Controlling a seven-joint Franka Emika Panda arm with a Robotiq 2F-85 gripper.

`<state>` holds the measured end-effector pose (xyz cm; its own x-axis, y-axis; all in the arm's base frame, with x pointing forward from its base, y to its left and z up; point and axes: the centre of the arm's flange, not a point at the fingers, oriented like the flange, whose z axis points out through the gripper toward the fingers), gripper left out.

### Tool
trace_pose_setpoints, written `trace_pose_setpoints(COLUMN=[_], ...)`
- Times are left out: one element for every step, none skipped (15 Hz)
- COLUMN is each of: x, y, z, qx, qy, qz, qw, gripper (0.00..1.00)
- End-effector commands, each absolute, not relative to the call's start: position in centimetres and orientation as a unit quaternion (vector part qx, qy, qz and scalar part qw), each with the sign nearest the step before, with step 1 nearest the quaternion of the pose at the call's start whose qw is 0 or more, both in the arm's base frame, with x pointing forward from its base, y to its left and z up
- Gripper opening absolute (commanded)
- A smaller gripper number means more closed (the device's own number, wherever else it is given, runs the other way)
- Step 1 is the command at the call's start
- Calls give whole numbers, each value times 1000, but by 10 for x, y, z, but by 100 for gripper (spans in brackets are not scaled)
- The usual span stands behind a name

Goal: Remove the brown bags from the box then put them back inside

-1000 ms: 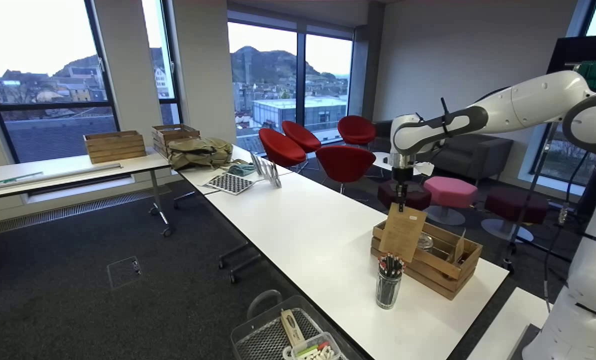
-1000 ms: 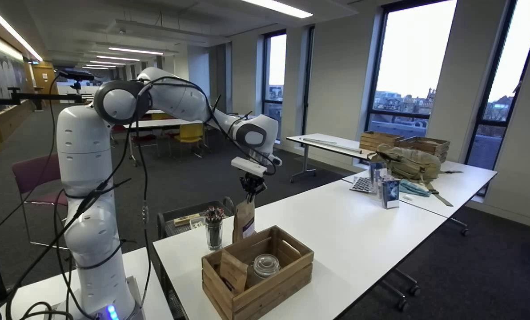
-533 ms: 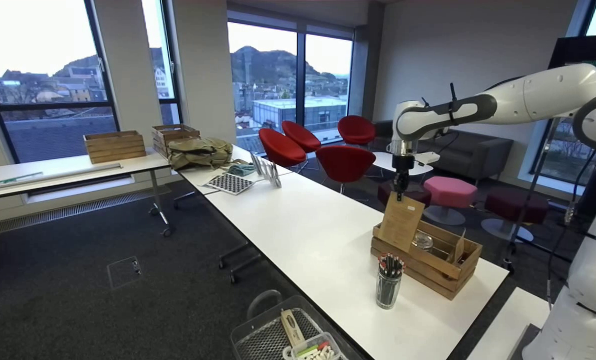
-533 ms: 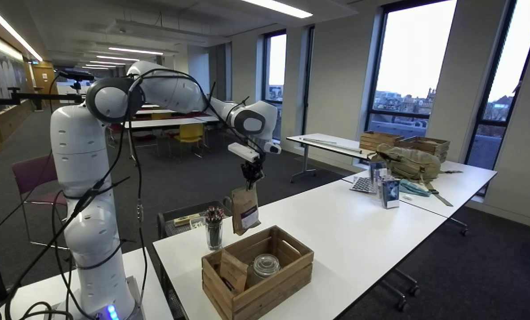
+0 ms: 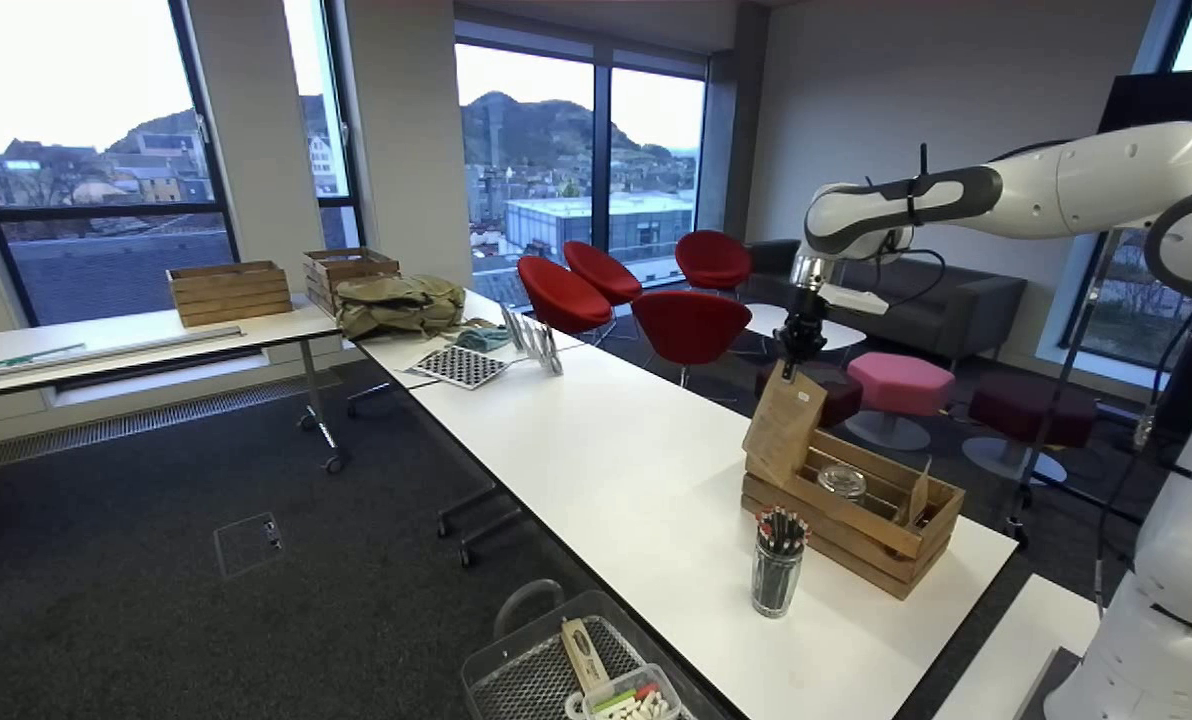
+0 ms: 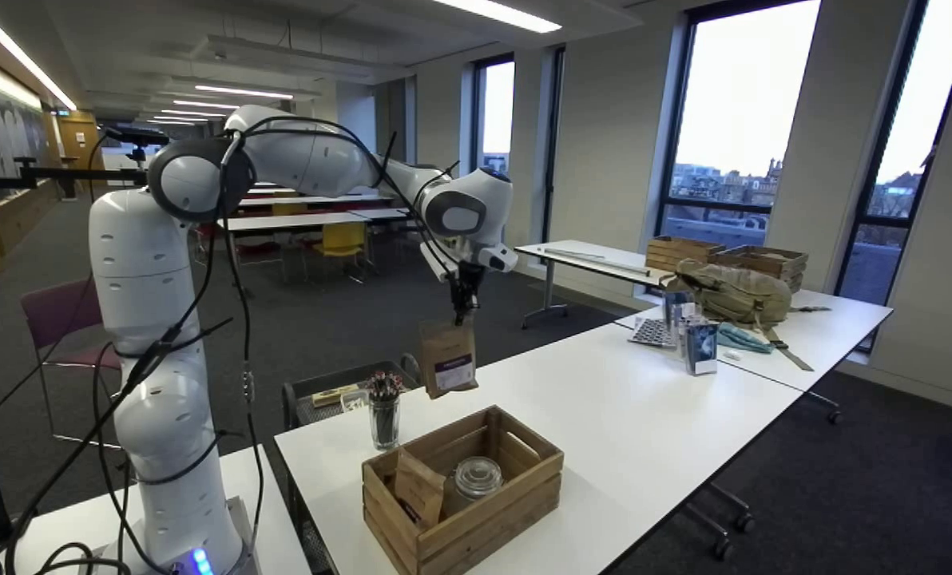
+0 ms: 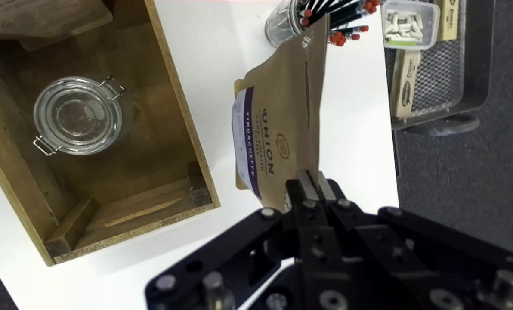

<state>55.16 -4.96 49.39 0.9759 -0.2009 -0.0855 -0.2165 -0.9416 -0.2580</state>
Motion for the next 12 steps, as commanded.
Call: trace_pose_setpoints(x=[548, 543, 541, 539, 537, 536, 534, 532, 532, 532, 532, 533], y=[-85, -97, -108, -120, -130, -139, -147, -156, -163, -170, -175, -180], z=[504, 504, 503, 502, 500, 499, 497, 495, 490, 486, 481, 474], qx=[-965, -959, -952, -944, -937, -929, -921, -913, -904, -895, -886, -876], qy=[187, 206, 225, 244, 264, 284, 306, 328, 352, 375, 398, 420], qz=[7, 5, 2, -2, -7, -13, -22, -32, -41, -50, -59, -65], qw=[181, 195, 209, 220, 229, 238, 241, 241, 239, 236, 232, 228], gripper=[0, 0, 0, 0, 0, 0, 0, 0, 0, 0, 0, 0])
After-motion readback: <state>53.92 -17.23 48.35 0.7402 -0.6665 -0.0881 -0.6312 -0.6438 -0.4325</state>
